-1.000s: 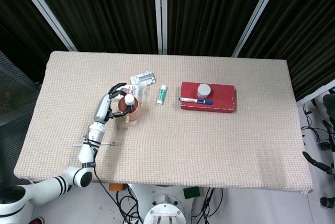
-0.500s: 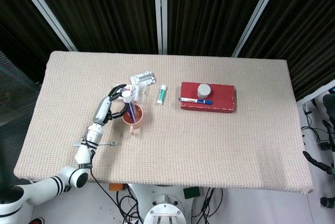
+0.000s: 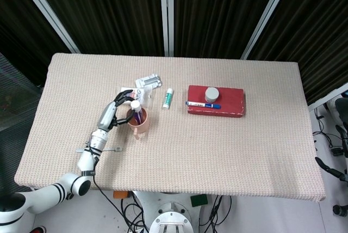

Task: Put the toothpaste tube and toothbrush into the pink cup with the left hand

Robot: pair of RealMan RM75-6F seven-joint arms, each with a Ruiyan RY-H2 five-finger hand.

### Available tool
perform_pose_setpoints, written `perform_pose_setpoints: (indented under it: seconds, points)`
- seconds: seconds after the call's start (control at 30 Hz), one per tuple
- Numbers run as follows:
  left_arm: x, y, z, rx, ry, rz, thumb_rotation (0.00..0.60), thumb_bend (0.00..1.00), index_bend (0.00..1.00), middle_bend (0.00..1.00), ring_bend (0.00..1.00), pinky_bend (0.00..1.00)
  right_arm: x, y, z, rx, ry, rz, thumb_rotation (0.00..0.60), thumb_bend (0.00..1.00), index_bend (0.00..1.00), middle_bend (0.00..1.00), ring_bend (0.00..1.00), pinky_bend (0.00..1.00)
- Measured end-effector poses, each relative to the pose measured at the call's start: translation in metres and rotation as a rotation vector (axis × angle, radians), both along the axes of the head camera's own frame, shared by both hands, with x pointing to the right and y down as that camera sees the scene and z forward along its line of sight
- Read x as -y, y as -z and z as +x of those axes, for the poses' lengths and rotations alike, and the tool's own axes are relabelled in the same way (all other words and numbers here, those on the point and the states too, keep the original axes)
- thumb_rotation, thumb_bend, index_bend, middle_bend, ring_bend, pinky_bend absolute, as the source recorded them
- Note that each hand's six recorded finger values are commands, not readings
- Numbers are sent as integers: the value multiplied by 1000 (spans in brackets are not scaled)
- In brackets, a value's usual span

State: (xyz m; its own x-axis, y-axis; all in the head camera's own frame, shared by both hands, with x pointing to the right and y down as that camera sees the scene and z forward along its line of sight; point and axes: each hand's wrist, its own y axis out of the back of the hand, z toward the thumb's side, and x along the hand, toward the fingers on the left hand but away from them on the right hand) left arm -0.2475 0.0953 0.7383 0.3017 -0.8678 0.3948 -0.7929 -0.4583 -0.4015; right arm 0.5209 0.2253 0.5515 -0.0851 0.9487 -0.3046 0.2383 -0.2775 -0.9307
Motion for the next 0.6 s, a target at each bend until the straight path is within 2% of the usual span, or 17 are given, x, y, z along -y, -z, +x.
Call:
perform_pose_setpoints:
  seconds: [0.33,0.6]
  points:
    - [-1,2,-2,-13,-3,0,311,343,266,103,51,199,0,0,0,2,-3,-1,574,423,0,0,0,0]
    - [3,16,-8,-35,15,43,288,328,215,104,52,199,1,1,-1,3,1,3,573,422,0,0,0,0]
